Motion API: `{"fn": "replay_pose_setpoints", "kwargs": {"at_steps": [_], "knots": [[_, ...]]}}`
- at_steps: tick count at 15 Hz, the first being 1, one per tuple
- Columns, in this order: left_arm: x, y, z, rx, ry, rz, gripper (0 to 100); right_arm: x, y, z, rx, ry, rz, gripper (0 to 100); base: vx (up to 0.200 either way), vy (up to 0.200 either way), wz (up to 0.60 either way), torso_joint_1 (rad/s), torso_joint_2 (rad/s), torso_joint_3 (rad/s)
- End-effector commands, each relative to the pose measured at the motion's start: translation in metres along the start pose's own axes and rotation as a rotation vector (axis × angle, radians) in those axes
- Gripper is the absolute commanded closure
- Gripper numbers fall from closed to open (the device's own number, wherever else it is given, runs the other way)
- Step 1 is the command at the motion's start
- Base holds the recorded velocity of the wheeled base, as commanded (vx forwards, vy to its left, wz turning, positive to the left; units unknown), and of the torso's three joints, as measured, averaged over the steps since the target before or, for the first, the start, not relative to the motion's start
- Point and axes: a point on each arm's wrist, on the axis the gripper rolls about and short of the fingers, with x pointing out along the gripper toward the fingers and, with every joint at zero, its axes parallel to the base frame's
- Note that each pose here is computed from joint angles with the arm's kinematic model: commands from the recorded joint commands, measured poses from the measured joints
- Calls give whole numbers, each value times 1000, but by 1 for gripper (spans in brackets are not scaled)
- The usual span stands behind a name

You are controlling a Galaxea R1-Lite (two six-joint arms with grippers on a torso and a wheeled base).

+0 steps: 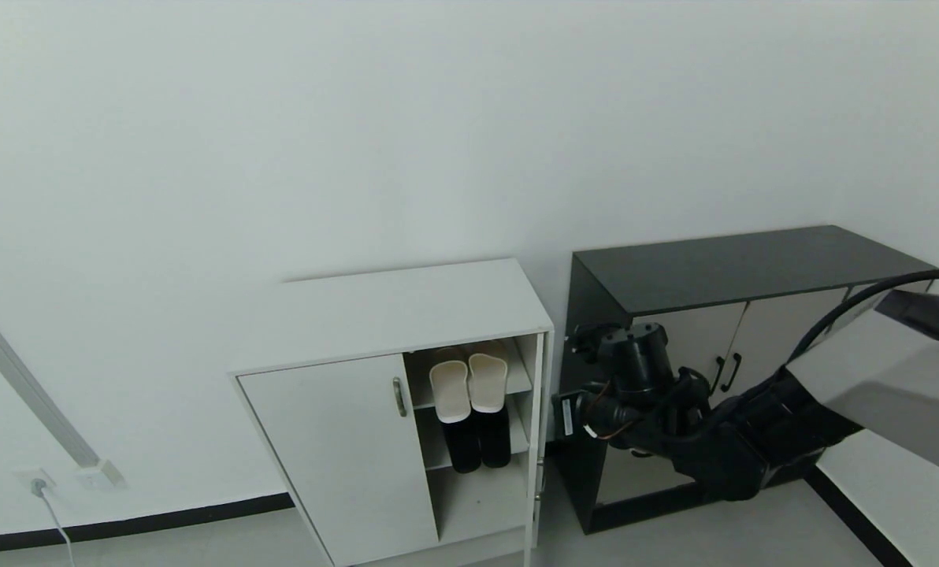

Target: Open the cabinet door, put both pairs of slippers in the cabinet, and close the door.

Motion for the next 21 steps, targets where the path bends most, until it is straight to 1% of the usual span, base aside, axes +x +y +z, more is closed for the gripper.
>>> {"fn": "replay_pose_setpoints", "kwargs": {"at_steps": [1,6,10,12,17,18,19,20,21], "knots": [[0,0,0,0,1,1,100,-20,1,7,-13,-19,15,100,0,0,0,0,0,0],[0,0,0,0,1,3,100,-23,-1,-5,-15,21,9,100,0,0,0,0,0,0],[0,0,0,0,1,3,100,-22,-4,-8,-12,42,40,100,0,0,600,1,7,2],[0,0,0,0,1,3,100,-22,-7,-8,-9,41,33,100,0,0,600,10,7,0],[0,0,0,1,1,1,100,-29,-14,-19,-68,29,18,100,0,0,0,0,0,0],[0,0,0,1,1,0,100,-32,-16,-20,-77,25,5,100,0,0,0,0,0,0],[0,0,0,1,1,1,100,-40,-25,-22,-102,26,-66,100,0,0,0,0,0,0],[0,0,0,1,1,0,100,-42,-27,-23,-105,28,-88,100,0,0,0,0,0,0],[0,0,0,4,1,-2,100,-53,-36,-26,-110,41,-131,100,0,0,0,0,0,0]]}}
